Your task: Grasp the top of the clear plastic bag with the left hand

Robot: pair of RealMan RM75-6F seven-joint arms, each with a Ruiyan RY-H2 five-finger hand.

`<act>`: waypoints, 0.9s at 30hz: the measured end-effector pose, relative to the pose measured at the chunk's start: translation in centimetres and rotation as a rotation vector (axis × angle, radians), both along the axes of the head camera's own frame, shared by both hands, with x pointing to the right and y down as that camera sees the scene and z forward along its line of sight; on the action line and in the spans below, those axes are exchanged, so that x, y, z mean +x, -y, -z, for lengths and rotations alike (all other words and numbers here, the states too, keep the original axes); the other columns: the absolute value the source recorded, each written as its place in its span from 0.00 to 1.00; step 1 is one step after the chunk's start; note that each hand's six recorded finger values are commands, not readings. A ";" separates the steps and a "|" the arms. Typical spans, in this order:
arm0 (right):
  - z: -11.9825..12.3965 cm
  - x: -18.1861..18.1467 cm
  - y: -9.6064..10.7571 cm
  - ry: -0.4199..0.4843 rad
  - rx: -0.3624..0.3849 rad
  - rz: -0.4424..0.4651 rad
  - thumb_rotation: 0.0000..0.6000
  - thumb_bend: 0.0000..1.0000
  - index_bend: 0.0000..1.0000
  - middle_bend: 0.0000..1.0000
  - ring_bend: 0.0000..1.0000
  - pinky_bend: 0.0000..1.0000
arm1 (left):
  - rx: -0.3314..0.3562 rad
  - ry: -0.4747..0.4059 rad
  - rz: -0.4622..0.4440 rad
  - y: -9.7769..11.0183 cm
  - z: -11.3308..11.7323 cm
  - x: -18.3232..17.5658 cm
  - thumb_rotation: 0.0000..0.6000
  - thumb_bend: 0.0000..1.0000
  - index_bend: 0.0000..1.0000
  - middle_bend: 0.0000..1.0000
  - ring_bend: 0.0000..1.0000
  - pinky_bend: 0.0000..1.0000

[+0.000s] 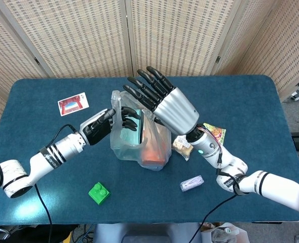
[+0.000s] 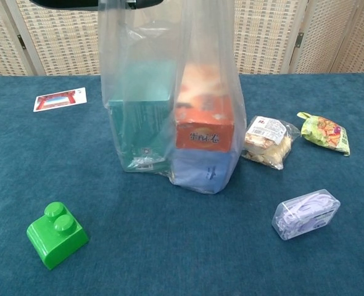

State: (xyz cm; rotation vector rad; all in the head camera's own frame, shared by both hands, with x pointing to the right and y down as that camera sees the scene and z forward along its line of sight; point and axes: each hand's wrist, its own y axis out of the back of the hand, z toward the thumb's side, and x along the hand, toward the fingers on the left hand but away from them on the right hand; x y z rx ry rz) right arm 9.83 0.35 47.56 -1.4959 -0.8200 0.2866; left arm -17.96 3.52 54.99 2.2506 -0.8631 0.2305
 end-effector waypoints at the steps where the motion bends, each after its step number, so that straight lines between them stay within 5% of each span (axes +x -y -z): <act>1: 0.1 -0.1 0.0 0.002 -0.001 -0.001 1.00 0.27 0.07 0.12 0.05 0.12 | 0.003 -0.001 -0.002 0.0 0.0 0.1 0.42 0.19 0.31 0.29 0.31 0.28; 11: 0.6 -0.4 -0.1 -0.001 0.003 -0.005 1.00 0.26 0.07 0.12 0.05 0.12 | 0.041 0.009 -0.009 0.0 0.2 0.5 0.40 0.19 0.28 0.29 0.28 0.20; 27: 0.8 -0.2 0.5 -0.010 0.008 -0.024 1.00 0.27 0.05 0.12 0.04 0.10 | 0.068 0.015 0.008 -0.2 0.4 0.1 0.23 0.19 0.23 0.22 0.20 0.16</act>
